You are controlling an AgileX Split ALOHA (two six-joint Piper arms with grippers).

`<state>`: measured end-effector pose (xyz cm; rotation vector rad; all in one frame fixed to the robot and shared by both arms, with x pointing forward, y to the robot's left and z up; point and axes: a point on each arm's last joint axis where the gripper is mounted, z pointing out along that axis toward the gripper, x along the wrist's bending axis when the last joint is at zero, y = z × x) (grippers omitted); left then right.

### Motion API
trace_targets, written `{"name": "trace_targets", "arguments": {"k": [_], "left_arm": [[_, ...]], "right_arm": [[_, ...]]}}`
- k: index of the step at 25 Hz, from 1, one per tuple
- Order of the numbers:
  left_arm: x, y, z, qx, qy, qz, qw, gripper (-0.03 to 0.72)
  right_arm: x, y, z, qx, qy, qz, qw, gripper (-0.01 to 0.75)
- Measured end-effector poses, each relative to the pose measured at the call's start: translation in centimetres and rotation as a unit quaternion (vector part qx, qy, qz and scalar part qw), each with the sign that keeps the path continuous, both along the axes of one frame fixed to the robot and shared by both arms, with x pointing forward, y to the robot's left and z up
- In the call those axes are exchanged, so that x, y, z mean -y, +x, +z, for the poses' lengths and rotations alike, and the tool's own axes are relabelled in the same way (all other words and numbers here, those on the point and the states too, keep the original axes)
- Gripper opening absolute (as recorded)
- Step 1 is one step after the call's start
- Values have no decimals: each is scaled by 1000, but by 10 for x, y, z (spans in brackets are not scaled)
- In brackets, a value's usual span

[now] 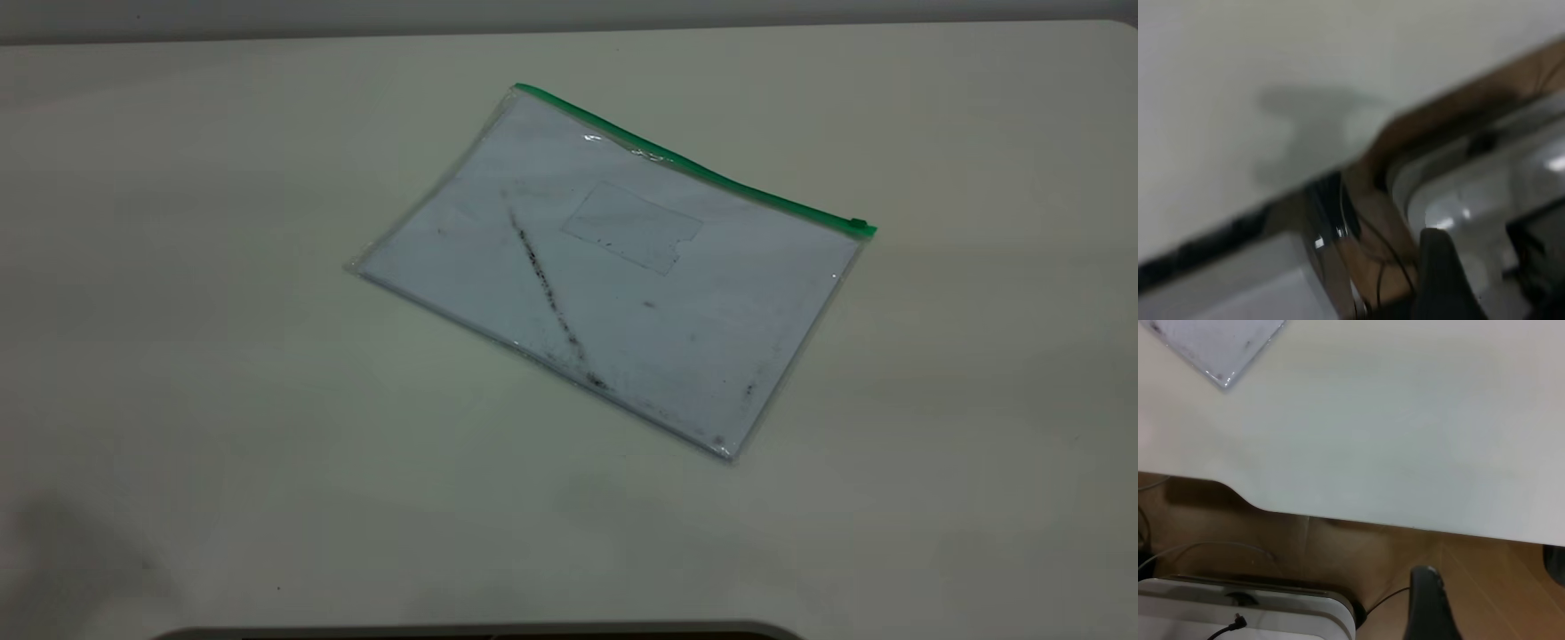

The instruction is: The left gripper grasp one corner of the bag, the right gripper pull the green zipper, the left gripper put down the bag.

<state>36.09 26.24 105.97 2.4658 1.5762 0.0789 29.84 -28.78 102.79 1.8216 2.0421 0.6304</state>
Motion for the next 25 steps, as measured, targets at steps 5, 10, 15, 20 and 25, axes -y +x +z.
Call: {"name": "trace_targets", "arguments": {"k": [5, 10, 15, 20, 25], "left_arm": [[-10, -44, -31, 1, -2, 8, 1000, 497], [-18, -75, -29, 104, -27, 13, 994, 497], [-25, -102, -26, 205, -48, 15, 978, 497], [-31, -129, -25, 294, -71, 15, 953, 497], [-34, -141, -27, 329, -80, 16, 941, 497]], "right_arm": [[0, 0, 0, 0, 0, 0, 1000, 537], [0, 0, 0, 0, 0, 0, 1000, 537], [0, 0, 0, 1, 0, 0, 1000, 537], [0, -5, 2, 20, 2, 0, 1000, 537], [3, -28, 10, 104, 10, -2, 994, 537]]}}
